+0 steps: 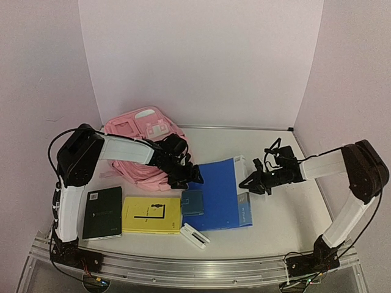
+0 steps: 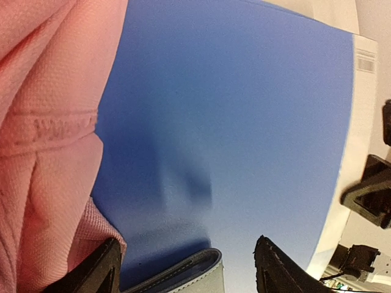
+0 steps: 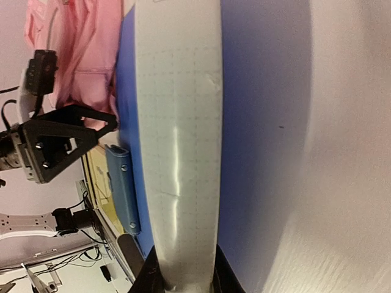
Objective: Pack the student bag
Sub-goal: Pick up the files from the center of the board, then place the files in the student bag.
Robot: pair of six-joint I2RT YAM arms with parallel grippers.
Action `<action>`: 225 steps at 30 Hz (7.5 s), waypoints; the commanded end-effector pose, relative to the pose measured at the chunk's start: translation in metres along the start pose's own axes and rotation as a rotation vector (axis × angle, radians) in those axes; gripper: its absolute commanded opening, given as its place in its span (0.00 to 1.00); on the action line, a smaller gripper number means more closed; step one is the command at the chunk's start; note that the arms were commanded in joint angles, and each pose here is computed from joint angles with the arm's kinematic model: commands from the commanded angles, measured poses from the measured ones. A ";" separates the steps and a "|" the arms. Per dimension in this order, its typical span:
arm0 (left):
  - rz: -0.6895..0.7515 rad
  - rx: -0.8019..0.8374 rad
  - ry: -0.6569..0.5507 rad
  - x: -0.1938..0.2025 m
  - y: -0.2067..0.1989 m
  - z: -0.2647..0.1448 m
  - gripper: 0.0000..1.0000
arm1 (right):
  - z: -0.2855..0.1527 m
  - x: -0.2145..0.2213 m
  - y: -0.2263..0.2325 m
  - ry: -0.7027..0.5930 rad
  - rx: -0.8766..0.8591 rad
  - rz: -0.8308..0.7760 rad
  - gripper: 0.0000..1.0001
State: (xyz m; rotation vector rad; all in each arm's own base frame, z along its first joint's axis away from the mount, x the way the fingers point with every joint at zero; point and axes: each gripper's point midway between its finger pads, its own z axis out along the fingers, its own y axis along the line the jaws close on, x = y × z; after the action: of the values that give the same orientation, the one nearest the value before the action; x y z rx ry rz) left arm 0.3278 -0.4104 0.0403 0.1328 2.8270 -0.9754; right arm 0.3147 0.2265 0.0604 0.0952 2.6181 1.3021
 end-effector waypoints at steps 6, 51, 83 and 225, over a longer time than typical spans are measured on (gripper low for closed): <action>0.202 -0.032 -0.268 -0.058 -0.057 -0.140 0.95 | -0.113 -0.076 0.107 -0.415 0.087 -0.229 0.00; 0.780 0.583 0.063 0.050 -0.162 -0.254 0.30 | -0.090 0.069 0.253 0.261 -0.429 -0.727 0.00; 0.702 0.658 0.147 0.063 -0.142 -0.270 0.02 | -0.075 0.063 0.234 0.257 -0.348 -0.710 0.00; 0.742 -0.016 -0.599 -0.087 -0.163 -0.241 0.00 | -0.121 0.013 0.179 -0.299 -0.212 0.091 0.00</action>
State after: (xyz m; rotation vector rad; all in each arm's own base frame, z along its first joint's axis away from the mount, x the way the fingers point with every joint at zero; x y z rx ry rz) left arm 0.3892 -0.3585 0.2565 0.6250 2.2036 -0.3998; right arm 0.2739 0.2314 0.2518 0.4080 2.2956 1.3294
